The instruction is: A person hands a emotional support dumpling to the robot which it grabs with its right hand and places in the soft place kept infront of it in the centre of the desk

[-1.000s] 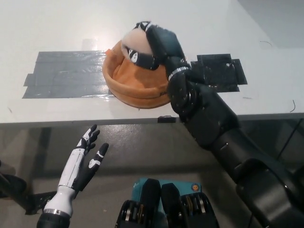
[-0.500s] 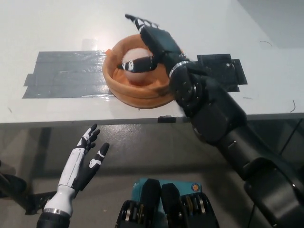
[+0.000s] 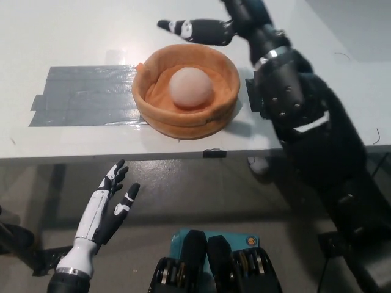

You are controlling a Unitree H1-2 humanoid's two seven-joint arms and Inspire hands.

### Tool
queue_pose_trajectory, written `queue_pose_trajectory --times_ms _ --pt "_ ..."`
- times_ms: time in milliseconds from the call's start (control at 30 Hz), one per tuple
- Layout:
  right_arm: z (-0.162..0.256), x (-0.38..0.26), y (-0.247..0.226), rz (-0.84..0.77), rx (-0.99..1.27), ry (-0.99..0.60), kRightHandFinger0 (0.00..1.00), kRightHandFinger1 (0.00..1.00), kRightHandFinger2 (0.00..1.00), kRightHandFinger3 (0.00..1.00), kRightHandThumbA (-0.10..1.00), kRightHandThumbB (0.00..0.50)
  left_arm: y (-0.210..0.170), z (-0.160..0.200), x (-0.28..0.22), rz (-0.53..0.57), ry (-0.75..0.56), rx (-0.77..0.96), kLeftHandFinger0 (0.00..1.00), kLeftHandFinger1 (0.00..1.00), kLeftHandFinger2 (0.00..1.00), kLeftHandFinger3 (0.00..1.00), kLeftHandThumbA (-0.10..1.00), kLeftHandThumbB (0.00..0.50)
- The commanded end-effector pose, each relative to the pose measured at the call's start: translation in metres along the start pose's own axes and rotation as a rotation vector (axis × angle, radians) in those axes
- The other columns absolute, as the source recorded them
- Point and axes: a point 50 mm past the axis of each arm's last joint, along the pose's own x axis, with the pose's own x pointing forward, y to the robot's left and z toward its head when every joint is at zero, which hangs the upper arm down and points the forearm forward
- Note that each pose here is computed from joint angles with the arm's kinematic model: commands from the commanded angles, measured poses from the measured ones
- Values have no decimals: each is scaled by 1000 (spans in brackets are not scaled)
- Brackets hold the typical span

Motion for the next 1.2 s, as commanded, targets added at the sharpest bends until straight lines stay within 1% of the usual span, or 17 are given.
queue_pose_trajectory --times_ms 0,33,100,167,233,300,333,400,500,533,600,667,867,933,967,1000,1167 --pt "28 -38 -67 -136 40 -102 1000 1000 1000 1000 1000 414 9 15 12 4 -73 7 1000 1000 1000 1000 827 0" --pt "27 -42 -67 -140 47 -103 1000 1000 1000 1000 1000 413 10 14 11 4 -72 7 1000 1000 1000 1000 826 0" --pt "15 -79 -67 -146 44 -85 1000 1000 1000 1000 1000 375 9 11 12 7 -69 8 1000 1000 1000 1000 834 20" --pt "6 -105 -65 -148 45 -47 1000 1000 1000 1000 1000 360 9 10 11 5 -62 14 1000 1000 1000 1000 851 29" --pt "-2 -128 -62 -151 50 -23 1000 1000 1000 1000 1000 320 9 10 11 5 -56 15 1000 1000 1000 1000 859 29" --pt "-14 -152 -54 -143 63 49 1000 1000 1000 1000 1000 319 10 9 10 6 -52 15 1000 1000 1000 1000 861 26" --pt "-20 -161 -50 -135 77 76 1000 1000 1000 1000 970 295 9 8 9 5 -49 14 1000 1000 1000 1000 862 26" --pt "-41 -183 -36 -114 112 132 1000 1000 1000 1000 905 271 7 5 7 1 -42 22 1000 1000 1000 1000 868 25" --pt "-62 -207 -19 -89 138 200 1000 1000 1000 1000 876 249 6 4 5 -2 -36 19 1000 1000 1000 1000 869 17" --pt "-69 -215 -13 -76 135 231 1000 1000 1000 1000 887 262 6 4 4 -2 -33 19 1000 1000 1000 1000 868 15" --pt "-80 -227 -1 -60 150 274 1000 1000 1000 1000 893 264 5 4 4 -1 -33 19 1000 1000 1000 1000 863 11" --pt "-93 -239 9 -43 159 308 1000 1000 1000 1000 879 253 5 3 3 -3 -29 13 1000 1000 1000 1000 853 7" --pt "-119 -264 33 9 166 387 1000 1000 1000 1000 897 256 3 2 0 -5 -25 11 1000 1000 1000 1000 835 3" --pt "-125 -268 39 29 172 411 1000 1000 1000 1000 889 264 3 2 0 -5 -27 11 1000 1000 1000 1000 834 2" --pt "-127 -270 42 36 174 419 1000 1000 1000 1000 837 256 3 2 -1 -5 -28 11 1000 1000 1000 1000 835 1" --pt "-129 -272 44 47 171 427 1000 1000 1000 1000 859 260 3 3 0 -3 -31 9 1000 1000 1000 1000 833 0" --pt "-135 -281 54 70 159 452 1000 1000 1000 1000 869 257 2 2 0 -7 -29 13 1000 1000 1000 1000 823 1"
